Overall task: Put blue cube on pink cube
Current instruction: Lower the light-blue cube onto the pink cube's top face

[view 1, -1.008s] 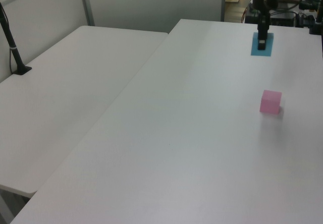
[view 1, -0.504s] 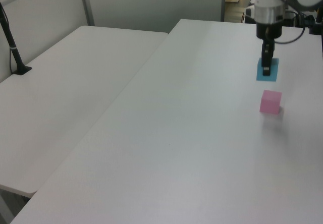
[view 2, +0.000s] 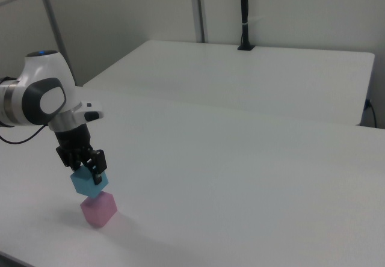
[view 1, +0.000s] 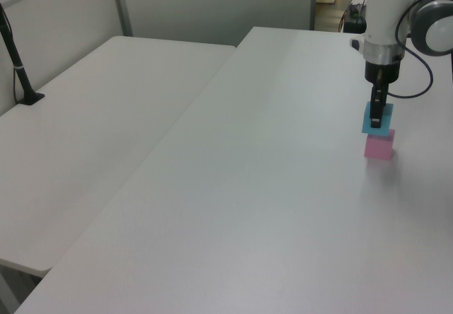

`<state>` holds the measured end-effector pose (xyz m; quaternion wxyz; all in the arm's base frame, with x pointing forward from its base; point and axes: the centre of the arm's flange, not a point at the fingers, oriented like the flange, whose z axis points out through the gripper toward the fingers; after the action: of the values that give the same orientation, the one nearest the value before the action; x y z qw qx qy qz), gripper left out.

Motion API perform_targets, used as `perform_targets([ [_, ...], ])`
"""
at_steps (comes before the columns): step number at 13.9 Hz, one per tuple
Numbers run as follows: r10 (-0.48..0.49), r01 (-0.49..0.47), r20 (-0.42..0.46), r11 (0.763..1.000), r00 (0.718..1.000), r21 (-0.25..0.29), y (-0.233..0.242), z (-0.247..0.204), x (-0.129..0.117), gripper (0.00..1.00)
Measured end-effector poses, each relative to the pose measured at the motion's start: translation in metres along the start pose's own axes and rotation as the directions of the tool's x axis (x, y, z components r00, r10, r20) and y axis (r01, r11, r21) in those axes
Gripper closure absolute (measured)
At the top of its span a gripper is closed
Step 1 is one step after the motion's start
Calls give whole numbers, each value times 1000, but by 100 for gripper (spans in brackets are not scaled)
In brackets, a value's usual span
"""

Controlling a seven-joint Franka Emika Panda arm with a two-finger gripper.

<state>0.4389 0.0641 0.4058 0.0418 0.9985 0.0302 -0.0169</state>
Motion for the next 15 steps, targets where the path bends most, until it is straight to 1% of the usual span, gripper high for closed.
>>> perform_targets([
  [2, 18, -18, -4, 1000, 1000, -10, 5, 4, -1, 39],
  [6, 49, -49, 0, 999, 999, -10, 20, 7, 0, 39],
  [15, 38, -38, 31, 999, 999, -25, 19, 21, -8, 39],
])
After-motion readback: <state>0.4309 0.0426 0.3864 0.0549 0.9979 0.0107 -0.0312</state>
